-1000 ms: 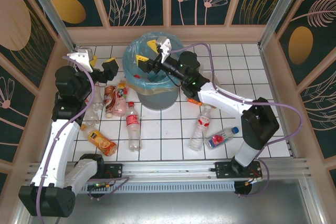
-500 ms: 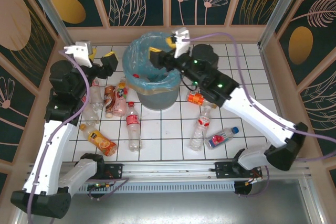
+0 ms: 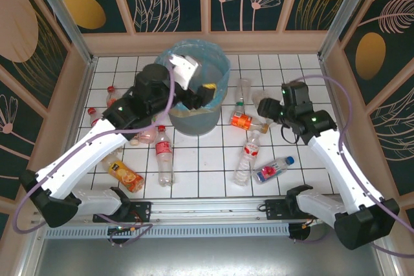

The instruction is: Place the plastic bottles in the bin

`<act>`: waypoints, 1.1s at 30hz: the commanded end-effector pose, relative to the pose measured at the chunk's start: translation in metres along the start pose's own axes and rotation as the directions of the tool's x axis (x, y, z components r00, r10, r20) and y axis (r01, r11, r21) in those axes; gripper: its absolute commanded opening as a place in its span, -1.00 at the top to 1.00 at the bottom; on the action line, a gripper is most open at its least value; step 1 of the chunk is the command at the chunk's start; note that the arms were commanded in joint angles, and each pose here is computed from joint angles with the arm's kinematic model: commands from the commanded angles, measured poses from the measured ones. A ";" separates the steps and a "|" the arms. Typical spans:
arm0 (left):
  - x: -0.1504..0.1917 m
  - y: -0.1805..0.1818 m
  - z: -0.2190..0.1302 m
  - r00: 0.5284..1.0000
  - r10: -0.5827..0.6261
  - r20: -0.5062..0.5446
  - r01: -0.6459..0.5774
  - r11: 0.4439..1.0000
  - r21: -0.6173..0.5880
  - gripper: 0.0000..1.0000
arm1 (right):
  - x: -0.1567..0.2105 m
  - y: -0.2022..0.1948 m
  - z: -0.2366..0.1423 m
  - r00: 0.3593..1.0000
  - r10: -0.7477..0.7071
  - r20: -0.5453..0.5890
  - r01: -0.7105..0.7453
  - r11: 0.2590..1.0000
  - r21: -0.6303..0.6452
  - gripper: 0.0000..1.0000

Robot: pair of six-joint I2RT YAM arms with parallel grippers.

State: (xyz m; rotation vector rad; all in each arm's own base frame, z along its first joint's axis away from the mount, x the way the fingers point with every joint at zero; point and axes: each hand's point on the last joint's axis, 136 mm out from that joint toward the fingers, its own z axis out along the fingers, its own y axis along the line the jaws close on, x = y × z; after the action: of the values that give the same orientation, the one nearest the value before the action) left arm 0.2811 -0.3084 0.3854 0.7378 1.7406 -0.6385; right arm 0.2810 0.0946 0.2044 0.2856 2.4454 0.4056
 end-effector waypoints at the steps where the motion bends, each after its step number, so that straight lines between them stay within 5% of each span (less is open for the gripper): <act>1: 0.012 -0.033 0.009 0.998 0.057 -0.024 -0.055 0.995 0.082 -0.57 | 0.028 0.002 0.017 0.990 0.084 -0.116 -0.096 0.990 -0.103 -0.38; 11: 0.081 -0.110 0.034 0.991 0.002 -0.134 0.043 0.940 0.338 -0.57 | 0.066 -0.017 0.078 0.968 0.130 -0.215 -0.155 0.982 -0.104 -0.09; 33: 0.113 -0.085 0.056 0.980 -0.027 -0.196 0.062 0.983 0.175 -0.64 | 0.088 -0.032 0.128 0.930 0.138 -0.341 -0.185 0.977 -0.109 -0.08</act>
State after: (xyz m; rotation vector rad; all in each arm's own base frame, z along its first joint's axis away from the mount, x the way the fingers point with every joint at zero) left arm 0.2224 -0.3850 0.2582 0.9473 1.9198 -0.8016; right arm 0.2861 0.1122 0.0455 0.4241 2.7327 0.6855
